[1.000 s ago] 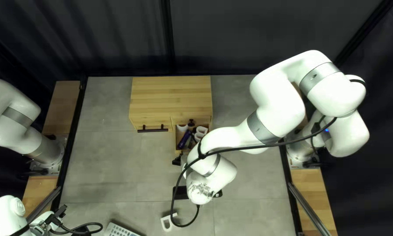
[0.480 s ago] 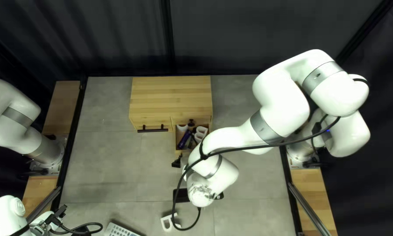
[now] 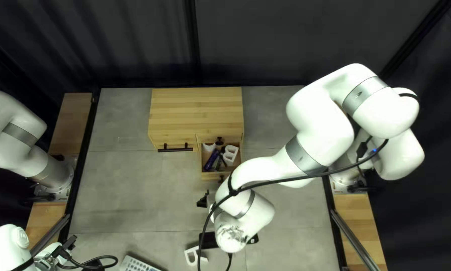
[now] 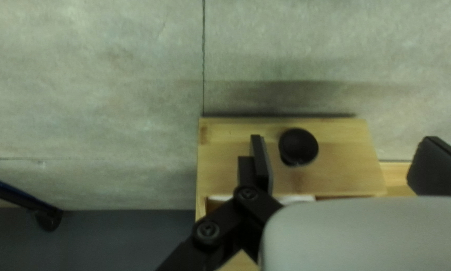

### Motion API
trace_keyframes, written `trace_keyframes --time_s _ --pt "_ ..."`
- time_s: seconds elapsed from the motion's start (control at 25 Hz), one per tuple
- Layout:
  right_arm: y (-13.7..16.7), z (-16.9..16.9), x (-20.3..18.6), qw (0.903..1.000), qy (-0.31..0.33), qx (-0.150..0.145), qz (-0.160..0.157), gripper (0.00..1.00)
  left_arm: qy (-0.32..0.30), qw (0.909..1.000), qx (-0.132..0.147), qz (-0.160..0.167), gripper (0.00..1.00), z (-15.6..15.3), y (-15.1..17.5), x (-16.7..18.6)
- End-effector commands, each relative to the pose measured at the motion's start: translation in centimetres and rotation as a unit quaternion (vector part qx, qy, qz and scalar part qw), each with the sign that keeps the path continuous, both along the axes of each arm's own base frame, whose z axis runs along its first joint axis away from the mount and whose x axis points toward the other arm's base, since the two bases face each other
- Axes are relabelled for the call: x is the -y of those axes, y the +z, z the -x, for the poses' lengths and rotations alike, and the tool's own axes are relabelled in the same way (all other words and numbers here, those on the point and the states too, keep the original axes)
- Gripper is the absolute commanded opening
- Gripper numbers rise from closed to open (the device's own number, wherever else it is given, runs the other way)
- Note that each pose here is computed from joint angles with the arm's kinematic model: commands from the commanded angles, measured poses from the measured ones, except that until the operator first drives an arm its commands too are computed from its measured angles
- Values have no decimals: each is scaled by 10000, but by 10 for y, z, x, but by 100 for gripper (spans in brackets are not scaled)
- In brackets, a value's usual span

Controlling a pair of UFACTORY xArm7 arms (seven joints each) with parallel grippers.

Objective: Open drawers and place objects into drawer and close

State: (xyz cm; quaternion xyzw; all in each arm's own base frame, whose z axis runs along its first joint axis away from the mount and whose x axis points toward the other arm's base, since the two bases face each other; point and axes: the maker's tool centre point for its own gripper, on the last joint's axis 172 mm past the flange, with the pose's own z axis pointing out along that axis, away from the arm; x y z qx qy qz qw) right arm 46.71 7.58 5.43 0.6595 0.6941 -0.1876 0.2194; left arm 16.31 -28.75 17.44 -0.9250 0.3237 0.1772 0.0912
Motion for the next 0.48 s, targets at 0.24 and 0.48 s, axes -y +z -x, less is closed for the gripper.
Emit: trace_keyframes --time_s 0.24,0.48 --pt "-6 0 23 10000 -40 20 -49 100 0 10000 0 0 100 0 0 0" --pt "-5 2 33 10000 -26 17 8 100 0 10000 0 0 100 0 0 0"
